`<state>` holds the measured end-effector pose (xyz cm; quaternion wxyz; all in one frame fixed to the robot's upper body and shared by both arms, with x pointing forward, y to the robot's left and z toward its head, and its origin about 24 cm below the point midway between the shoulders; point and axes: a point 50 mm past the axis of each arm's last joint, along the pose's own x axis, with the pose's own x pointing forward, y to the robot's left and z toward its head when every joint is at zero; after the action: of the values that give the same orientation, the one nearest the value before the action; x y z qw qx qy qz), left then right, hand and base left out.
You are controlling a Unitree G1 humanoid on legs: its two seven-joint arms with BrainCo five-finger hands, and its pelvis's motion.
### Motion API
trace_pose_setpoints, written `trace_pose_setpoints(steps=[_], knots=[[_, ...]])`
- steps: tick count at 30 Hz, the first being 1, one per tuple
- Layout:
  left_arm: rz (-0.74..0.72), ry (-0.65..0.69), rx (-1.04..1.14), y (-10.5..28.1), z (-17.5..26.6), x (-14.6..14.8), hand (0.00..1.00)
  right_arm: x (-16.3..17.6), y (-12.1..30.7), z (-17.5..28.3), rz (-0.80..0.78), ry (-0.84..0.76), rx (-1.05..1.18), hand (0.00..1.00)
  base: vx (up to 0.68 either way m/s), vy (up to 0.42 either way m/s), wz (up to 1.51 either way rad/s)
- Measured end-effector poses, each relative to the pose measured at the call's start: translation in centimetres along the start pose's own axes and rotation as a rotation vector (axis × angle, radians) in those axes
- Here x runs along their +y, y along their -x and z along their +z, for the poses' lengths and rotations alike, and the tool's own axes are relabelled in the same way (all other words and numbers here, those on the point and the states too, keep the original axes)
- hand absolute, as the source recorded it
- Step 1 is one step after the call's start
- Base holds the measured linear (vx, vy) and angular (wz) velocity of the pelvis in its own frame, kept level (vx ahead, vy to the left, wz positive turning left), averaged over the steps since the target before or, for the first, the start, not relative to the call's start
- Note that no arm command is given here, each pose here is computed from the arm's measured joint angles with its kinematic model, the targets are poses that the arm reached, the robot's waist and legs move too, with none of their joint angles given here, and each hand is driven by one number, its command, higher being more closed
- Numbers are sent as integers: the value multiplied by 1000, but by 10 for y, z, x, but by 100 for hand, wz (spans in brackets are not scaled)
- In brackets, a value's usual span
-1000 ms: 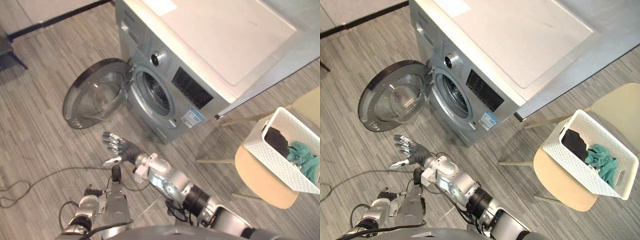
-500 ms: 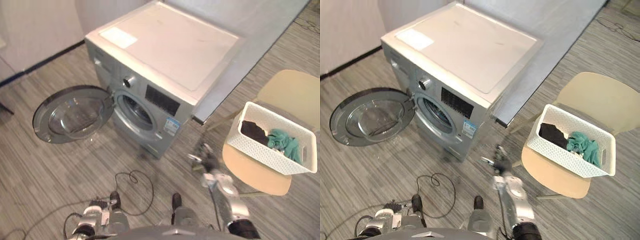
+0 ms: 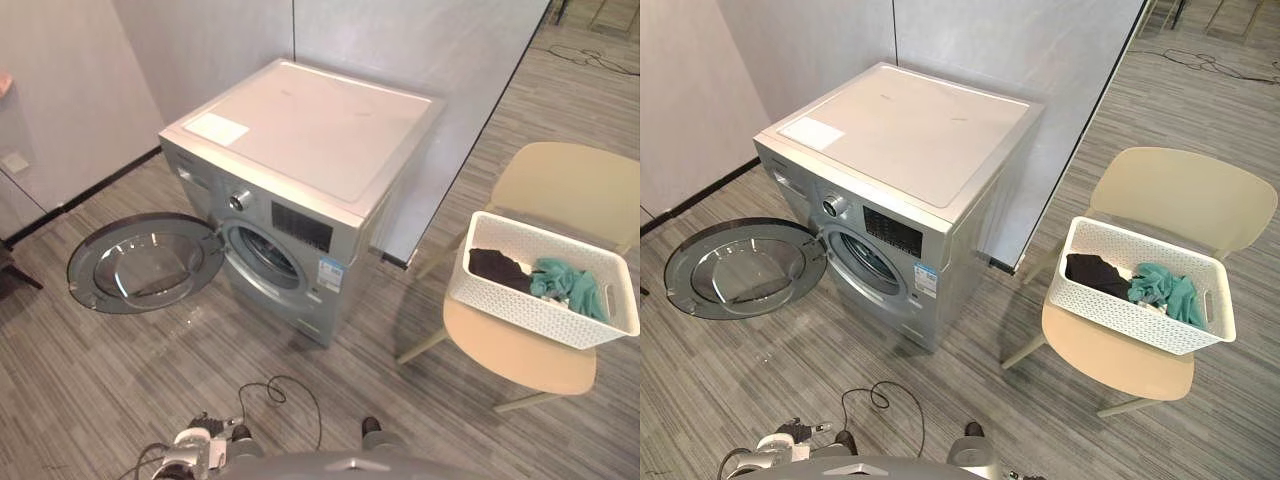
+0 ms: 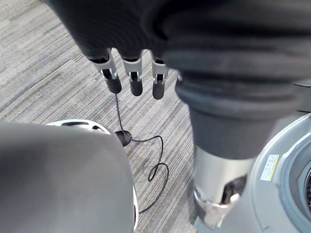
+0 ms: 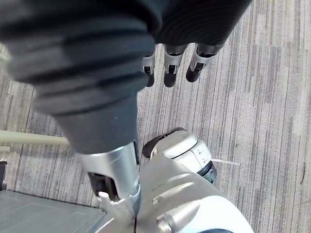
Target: Pick up the laundry basket with both hands and put the clothes into the washing machine.
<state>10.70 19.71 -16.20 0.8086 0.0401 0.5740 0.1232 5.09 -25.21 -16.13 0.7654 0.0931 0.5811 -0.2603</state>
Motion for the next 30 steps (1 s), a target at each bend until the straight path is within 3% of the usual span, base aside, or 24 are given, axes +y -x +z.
trace_pose_setpoints(steps=[5, 9, 19, 22, 30], knots=[[34, 129, 32, 0, -11, 13, 0, 4, -1, 6, 0, -93, -14, 0, -79, 28, 26], [56, 161, 136, 5, -50, 18, 0, 18, 0, 4, 29, -131, -21, 0, -84, 91, -23], [82, 182, 101, 3, -37, 31, 0, 47, 9, 10, 127, -166, -116, 0, 11, -33, -58], [49, 215, 47, 2, -21, 15, 0, 41, 8, 26, 111, -167, -160, 0, 19, 63, -80], [51, 172, 27, 0, -12, 22, 0, 46, 1, 19, 101, -138, -49, 0, 97, -243, -72]])
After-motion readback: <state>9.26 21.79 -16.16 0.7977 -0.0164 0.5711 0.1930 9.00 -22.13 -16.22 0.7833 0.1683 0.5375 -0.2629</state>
